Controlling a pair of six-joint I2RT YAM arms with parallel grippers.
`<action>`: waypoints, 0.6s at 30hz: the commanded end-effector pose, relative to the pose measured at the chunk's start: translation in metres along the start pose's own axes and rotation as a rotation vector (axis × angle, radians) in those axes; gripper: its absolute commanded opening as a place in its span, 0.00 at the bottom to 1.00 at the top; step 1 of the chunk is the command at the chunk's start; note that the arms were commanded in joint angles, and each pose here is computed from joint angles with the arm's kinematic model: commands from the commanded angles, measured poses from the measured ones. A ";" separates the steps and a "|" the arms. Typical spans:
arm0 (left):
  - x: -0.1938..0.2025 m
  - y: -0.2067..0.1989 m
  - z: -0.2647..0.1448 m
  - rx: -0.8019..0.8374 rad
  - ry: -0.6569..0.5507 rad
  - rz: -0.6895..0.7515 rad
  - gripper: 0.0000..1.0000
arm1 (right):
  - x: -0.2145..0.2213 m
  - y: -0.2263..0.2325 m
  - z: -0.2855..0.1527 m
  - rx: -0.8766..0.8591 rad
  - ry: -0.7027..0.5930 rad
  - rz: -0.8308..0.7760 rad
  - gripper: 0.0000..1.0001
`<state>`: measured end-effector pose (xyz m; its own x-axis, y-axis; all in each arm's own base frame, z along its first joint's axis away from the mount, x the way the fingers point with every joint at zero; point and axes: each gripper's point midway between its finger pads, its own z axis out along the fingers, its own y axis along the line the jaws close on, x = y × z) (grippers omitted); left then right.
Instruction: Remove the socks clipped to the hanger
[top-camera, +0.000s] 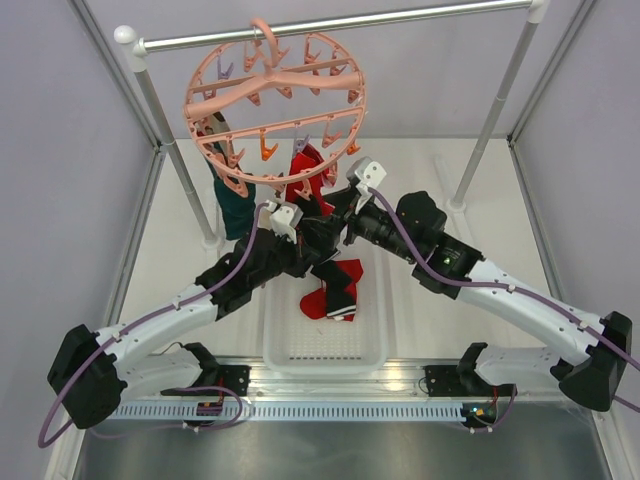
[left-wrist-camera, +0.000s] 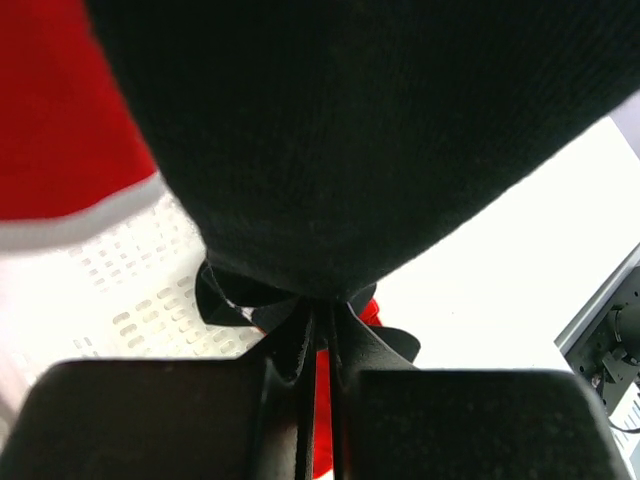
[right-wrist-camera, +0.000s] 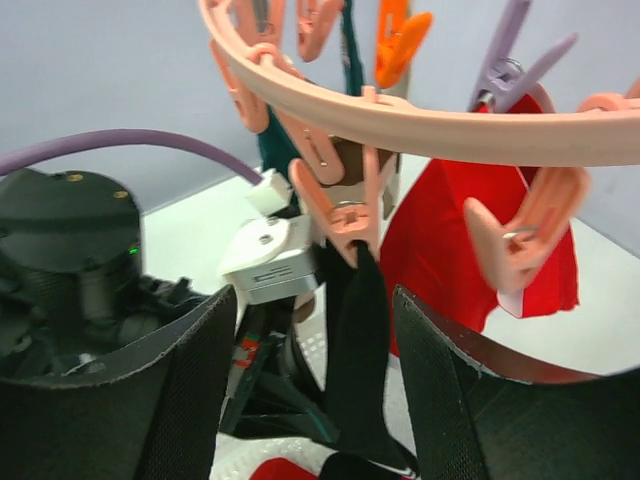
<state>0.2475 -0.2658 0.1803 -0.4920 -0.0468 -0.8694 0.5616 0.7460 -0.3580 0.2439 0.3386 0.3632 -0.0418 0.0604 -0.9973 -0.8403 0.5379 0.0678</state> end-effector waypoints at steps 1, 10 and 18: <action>-0.011 -0.014 0.000 0.045 -0.002 -0.023 0.02 | -0.030 -0.018 0.008 0.092 -0.088 -0.057 0.68; -0.011 -0.016 -0.001 0.052 0.002 -0.023 0.02 | -0.035 -0.028 0.029 0.139 -0.085 -0.064 0.70; -0.011 -0.018 -0.002 0.062 0.007 -0.025 0.02 | -0.051 -0.026 0.042 0.120 -0.117 -0.083 0.71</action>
<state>0.2439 -0.2685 0.1809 -0.5050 -0.0363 -0.8624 0.5735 0.7325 -0.3667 0.2887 0.3538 0.3740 0.0192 0.0334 -0.9993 -0.7653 0.6436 0.0068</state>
